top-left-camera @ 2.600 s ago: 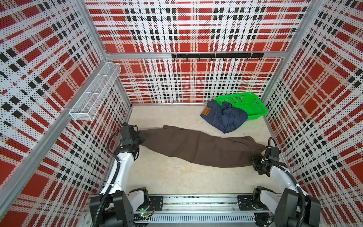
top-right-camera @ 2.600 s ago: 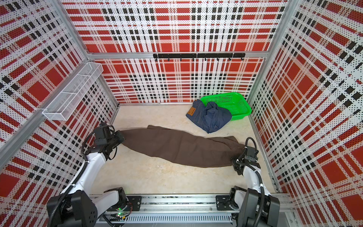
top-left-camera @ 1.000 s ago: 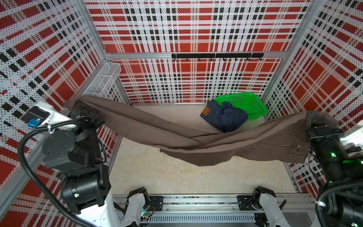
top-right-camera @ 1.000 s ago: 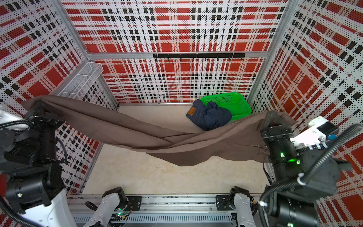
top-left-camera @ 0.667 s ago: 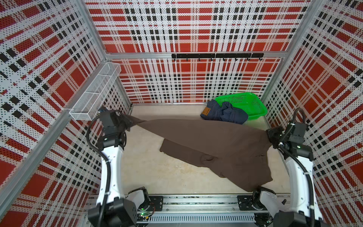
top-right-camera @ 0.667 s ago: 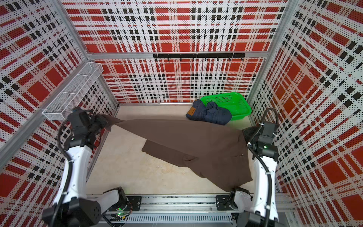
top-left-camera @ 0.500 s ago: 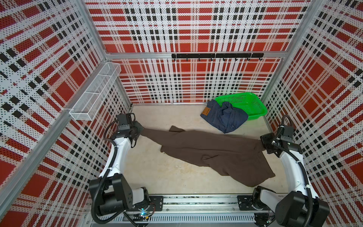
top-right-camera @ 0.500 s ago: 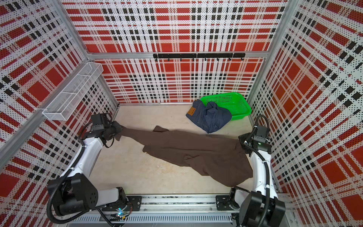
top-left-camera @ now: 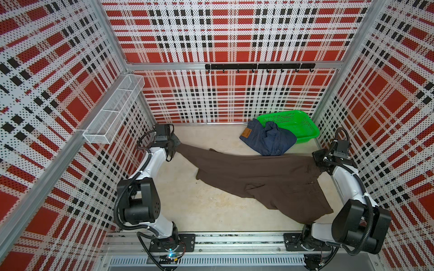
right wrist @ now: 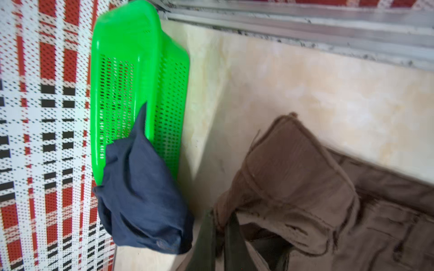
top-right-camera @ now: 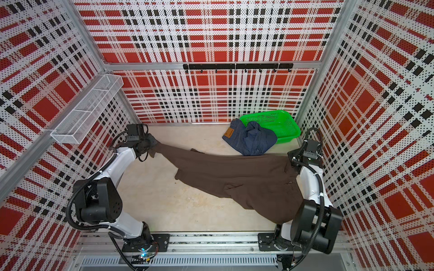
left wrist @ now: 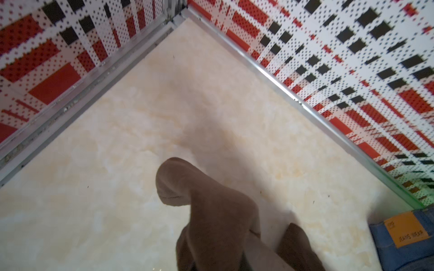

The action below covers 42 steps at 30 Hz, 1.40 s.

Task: Fold and stack the trousers
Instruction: Flatten out the trousers at the center of the table.

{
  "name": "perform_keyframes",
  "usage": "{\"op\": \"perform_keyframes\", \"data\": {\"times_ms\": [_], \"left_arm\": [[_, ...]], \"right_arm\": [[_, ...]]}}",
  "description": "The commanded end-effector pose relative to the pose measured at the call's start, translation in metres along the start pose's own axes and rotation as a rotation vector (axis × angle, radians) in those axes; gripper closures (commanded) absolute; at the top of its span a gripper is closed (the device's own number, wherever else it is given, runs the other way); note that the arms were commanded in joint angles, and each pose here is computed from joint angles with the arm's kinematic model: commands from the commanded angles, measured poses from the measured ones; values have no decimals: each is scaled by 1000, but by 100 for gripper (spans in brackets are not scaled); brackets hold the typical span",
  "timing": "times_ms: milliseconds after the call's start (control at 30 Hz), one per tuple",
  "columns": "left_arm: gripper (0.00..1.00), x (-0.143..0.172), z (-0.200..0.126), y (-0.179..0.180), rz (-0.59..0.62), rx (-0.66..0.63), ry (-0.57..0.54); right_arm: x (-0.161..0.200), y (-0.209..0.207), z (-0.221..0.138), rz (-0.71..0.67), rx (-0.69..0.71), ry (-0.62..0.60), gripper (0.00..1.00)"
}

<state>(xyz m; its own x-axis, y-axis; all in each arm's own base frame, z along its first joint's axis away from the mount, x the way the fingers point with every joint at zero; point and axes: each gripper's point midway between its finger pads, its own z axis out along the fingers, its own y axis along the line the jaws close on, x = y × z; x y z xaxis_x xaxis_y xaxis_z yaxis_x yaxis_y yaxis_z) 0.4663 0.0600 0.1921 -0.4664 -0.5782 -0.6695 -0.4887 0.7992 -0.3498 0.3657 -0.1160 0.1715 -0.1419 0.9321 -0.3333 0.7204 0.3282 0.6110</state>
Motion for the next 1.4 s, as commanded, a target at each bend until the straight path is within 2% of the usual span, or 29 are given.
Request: {"op": "perform_keyframes", "data": {"times_ms": [0,133,233,367,467,533,633,833,900,933,1033,1167,1367], "left_arm": [[100,-33,-2,20,-32,-62,-83],[100,-45,-18,56,-76,-103,-112],[100,-53,-43,59,-89,-69,-147],[100,-69,-86,59,-91,-20,-210],[100,-78,-116,67,-77,-42,-256],[100,-76,-118,72,-74,-48,-251],[100,-62,-92,71,-73,-27,-185],[100,-22,-11,45,-16,-8,1],[100,-11,7,37,3,-18,37],[99,-5,18,34,16,-35,52],[88,17,47,30,40,-55,126],[75,25,61,24,38,-62,147],[73,-8,54,7,31,-34,69]], "right_arm": [[-32,7,-4,16,-12,-104,100],[-35,1,-9,25,-18,-109,100],[-27,1,-22,21,-46,-99,100],[-22,9,-59,-2,-99,-107,100],[-27,11,-93,-28,-112,-171,100],[-32,13,-104,-33,-118,-204,100],[-36,18,-89,-14,-122,-197,100],[-39,22,-18,16,-66,-93,100],[-38,19,-1,22,-43,-71,100],[-37,16,5,28,-34,-63,100],[-29,10,18,32,-20,-37,100],[-24,6,20,31,-22,-32,100],[-27,11,12,23,-40,-46,100]]}}
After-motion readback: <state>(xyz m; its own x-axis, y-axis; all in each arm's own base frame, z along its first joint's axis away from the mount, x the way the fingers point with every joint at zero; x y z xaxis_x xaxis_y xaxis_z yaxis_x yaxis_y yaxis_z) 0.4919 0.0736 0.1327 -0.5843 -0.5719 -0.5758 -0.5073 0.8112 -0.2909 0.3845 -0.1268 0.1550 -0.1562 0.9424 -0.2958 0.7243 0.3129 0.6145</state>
